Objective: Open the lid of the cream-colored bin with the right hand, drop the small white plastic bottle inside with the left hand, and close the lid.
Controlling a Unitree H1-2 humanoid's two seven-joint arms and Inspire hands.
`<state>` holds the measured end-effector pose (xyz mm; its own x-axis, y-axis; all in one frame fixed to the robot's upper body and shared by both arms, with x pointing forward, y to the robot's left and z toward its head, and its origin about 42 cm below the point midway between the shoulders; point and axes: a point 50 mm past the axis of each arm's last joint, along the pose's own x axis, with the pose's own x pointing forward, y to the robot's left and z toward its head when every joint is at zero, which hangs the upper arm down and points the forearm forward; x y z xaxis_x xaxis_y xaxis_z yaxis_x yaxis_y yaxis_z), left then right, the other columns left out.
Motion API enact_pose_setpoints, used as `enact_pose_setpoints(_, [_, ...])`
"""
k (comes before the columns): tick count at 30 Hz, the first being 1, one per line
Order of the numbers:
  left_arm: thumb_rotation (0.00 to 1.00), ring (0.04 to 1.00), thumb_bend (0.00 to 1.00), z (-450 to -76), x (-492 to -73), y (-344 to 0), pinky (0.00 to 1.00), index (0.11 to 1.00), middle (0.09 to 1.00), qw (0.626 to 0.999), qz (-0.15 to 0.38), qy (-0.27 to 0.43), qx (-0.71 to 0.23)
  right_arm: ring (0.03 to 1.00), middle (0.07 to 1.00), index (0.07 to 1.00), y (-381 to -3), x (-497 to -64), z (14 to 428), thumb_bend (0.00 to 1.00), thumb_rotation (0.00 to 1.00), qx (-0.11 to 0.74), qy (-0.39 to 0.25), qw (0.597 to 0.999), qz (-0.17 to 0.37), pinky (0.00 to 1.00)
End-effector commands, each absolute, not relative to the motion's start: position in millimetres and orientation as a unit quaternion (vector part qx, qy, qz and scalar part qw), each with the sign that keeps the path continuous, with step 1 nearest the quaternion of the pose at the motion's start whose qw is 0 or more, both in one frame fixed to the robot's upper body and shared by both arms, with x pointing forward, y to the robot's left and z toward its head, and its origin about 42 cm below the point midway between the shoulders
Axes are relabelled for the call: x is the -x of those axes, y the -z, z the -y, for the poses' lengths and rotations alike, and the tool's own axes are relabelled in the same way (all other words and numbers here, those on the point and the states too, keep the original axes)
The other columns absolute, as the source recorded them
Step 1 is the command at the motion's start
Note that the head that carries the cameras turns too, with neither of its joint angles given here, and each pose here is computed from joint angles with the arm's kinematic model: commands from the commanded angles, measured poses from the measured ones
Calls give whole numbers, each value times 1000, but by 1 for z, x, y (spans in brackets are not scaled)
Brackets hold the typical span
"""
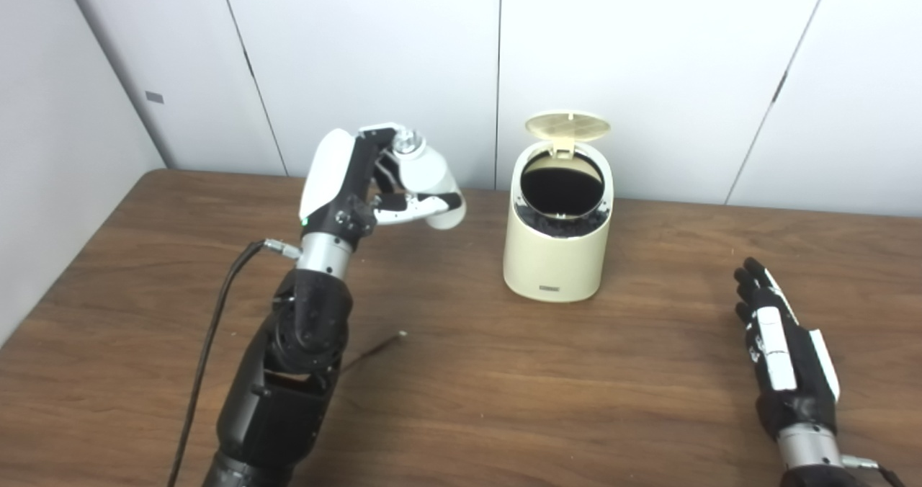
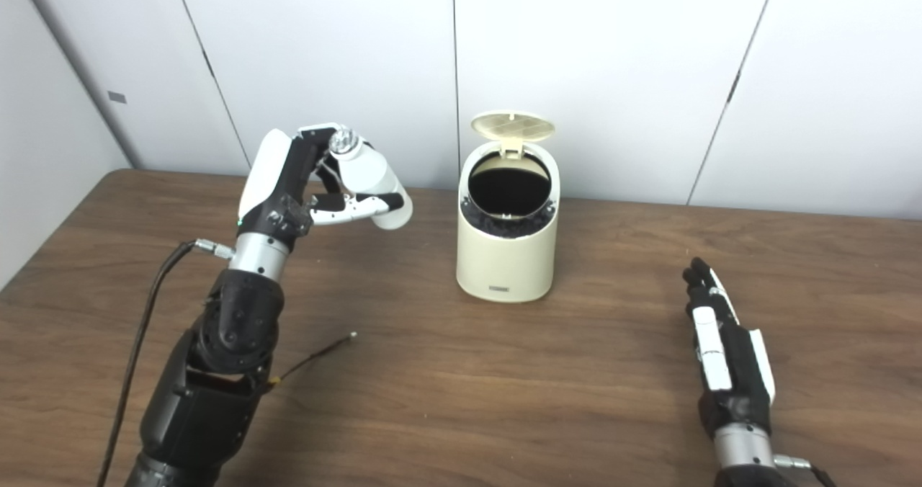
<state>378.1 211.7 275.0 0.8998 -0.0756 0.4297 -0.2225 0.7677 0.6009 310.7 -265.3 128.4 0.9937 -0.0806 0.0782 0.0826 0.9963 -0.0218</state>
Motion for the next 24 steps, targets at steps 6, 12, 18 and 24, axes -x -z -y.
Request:
enact_pose_setpoints(6, [0,399,470,-176,-380,-327,286,495,517,882,339,-39,-326,957,920,908,-137,-313,255,572,892,17,33,997,65,958])
enact_pose_setpoints(12, [0,406,475,-159,-384,-336,336,511,492,868,389,-31,-307,957,914,908,-137,-311,252,540,901,9,34,997,63,950])
enact_pose_setpoints(18, [0,413,477,-142,-386,-341,361,490,491,871,393,-22,-295,959,921,912,-137,-312,250,548,909,5,33,997,62,957])
enact_pose_setpoints(24, [0,426,479,-130,-391,-334,383,487,500,870,392,-15,-299,955,919,911,-138,-313,250,535,903,6,35,997,62,955])
